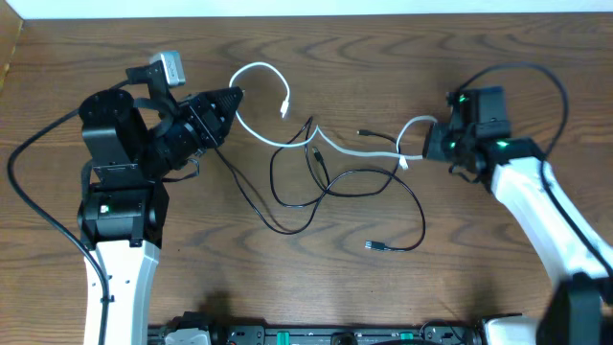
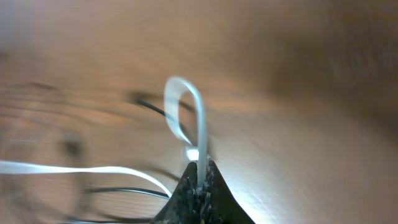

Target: Untangle cables

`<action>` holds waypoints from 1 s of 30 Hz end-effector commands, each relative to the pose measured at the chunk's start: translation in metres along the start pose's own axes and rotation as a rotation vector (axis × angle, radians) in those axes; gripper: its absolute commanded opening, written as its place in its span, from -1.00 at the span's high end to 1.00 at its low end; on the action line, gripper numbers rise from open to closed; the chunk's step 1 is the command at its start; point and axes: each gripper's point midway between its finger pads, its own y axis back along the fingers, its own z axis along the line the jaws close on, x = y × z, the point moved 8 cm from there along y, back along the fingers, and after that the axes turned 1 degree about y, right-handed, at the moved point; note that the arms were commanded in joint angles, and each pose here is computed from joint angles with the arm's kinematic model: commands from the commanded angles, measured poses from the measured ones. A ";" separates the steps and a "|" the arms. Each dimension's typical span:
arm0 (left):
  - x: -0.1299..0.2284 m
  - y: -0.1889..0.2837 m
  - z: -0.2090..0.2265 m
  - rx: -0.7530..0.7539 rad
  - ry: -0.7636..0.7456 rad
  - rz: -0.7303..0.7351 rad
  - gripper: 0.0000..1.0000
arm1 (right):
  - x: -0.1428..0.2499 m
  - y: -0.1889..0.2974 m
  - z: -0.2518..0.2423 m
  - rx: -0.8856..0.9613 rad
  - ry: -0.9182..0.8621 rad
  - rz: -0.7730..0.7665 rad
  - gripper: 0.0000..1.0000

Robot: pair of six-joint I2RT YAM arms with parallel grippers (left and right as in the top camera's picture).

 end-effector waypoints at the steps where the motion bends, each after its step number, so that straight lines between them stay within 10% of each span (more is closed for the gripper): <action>1: 0.007 0.001 -0.003 -0.001 -0.017 0.047 0.85 | -0.045 0.084 0.051 -0.347 0.154 -0.247 0.98; 10: 0.040 -0.027 0.002 -0.007 -0.048 0.234 0.85 | -0.052 0.153 0.056 -0.319 0.188 -0.481 0.98; 30: 0.143 -0.116 -0.006 0.005 -0.121 0.629 0.85 | -0.012 0.077 -0.004 0.162 0.056 -0.084 0.98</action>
